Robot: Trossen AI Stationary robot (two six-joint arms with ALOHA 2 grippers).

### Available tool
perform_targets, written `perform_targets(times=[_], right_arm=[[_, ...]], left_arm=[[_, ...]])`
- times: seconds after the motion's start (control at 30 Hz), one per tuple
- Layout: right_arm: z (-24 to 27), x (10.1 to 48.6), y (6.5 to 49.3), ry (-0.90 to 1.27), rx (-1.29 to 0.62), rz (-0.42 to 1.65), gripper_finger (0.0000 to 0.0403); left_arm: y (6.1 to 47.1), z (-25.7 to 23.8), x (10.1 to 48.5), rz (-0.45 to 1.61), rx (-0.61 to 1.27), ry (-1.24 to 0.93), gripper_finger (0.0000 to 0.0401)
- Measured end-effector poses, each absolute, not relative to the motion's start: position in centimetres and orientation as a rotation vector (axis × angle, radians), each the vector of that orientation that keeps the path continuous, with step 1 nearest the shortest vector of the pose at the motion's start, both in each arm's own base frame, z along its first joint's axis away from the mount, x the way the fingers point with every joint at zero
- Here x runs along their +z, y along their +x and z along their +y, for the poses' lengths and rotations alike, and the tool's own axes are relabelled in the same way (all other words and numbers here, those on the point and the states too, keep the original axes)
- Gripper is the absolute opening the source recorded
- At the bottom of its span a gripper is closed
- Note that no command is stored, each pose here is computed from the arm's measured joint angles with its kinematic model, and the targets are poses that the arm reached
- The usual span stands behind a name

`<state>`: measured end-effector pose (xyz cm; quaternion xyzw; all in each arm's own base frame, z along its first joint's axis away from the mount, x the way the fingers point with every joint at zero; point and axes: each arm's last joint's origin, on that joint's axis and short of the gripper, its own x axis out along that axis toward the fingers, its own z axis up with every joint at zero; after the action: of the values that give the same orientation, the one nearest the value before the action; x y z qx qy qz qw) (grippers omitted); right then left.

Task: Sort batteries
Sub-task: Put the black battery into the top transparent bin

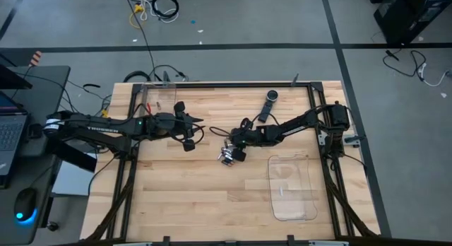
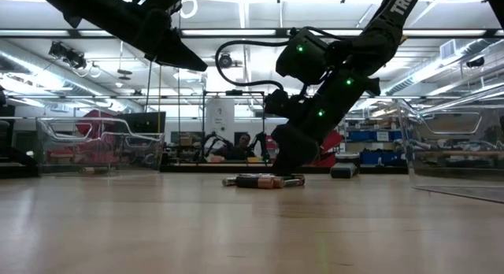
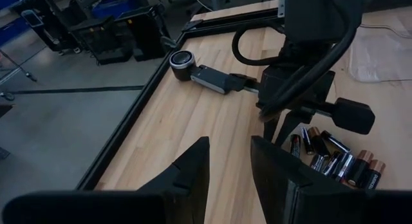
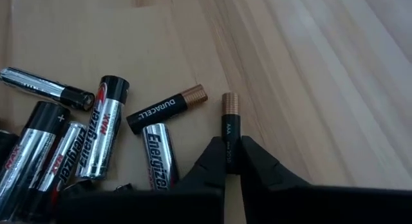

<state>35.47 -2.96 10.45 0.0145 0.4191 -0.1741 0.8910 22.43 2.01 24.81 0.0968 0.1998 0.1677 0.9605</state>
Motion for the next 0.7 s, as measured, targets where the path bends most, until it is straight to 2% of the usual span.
perform_targets(times=[0.4, 0.7], right_arm=[[-3.0, 13.1, 35.4, -0.013, -0.365, 0.781, 0.0013], [-1.0, 16.5, 36.1, -0.106, -0.282, 0.587, 0.0012]], left_arm=[[22.7, 1.8, 24.6, 0.405, 0.249, 0.171, 0.0113], [24.8, 1.7, 21.6, 0.520, 0.178, 0.154, 0.0113]])
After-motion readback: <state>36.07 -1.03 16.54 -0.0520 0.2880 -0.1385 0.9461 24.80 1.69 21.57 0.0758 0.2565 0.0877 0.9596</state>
